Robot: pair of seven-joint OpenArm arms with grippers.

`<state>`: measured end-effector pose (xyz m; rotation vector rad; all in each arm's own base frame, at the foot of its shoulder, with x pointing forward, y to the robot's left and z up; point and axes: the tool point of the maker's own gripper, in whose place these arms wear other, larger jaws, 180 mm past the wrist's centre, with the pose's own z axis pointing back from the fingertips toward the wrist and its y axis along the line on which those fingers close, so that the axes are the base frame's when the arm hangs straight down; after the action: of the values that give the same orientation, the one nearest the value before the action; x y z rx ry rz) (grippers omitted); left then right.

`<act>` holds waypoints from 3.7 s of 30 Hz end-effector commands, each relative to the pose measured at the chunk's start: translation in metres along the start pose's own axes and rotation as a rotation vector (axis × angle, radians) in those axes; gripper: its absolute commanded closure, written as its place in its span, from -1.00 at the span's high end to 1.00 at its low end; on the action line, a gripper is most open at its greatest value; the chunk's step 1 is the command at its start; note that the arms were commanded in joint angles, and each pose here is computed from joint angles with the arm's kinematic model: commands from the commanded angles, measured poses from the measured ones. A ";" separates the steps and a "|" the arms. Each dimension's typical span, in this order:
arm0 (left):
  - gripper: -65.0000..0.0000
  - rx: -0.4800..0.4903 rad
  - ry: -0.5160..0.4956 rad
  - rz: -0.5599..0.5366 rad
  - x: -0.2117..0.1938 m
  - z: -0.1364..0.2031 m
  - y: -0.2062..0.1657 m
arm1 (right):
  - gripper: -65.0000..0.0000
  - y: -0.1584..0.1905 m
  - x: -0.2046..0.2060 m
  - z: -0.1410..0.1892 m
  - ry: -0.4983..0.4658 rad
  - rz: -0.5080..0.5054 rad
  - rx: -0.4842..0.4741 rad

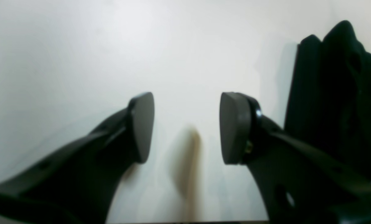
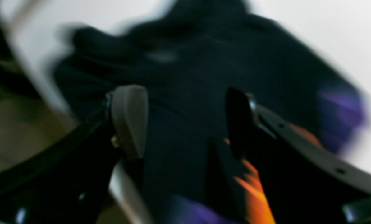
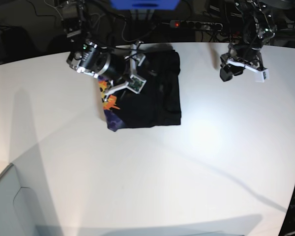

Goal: Fold the T-shirt properly
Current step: 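Lift the edge with the right gripper and flip it over the shirt, then press and smooth the folded shirt with the right gripper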

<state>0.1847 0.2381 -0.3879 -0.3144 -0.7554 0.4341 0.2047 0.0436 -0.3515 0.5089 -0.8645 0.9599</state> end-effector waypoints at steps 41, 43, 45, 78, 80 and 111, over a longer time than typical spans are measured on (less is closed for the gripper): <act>0.01 0.144 -0.073 0.020 0.016 0.039 0.053 | 0.20 -0.027 0.065 -0.070 -0.179 -0.043 0.083; 0.01 0.152 -0.080 0.022 0.018 0.041 0.056 | 0.25 -0.029 0.067 -0.076 -0.177 -0.052 0.092; 0.01 0.153 -0.081 0.022 0.018 0.042 0.056 | 0.29 -0.029 0.065 -0.082 -0.166 -0.065 0.102; 0.01 0.105 -0.149 -0.018 0.043 0.040 0.032 | -0.84 0.008 0.060 -0.094 -0.205 -0.105 0.144; 0.01 0.095 -0.161 -0.033 0.048 0.042 0.026 | -0.67 0.011 0.064 -0.093 -0.212 -0.088 0.149; 0.28 -0.446 0.099 0.063 -0.021 -0.058 -0.150 | 0.47 -0.141 -0.041 0.080 -0.106 -0.176 -0.457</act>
<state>0.2456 0.0909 -0.3879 -0.7557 -0.7031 0.3092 0.2747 -0.1053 -0.3568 0.2298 -1.0124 0.5541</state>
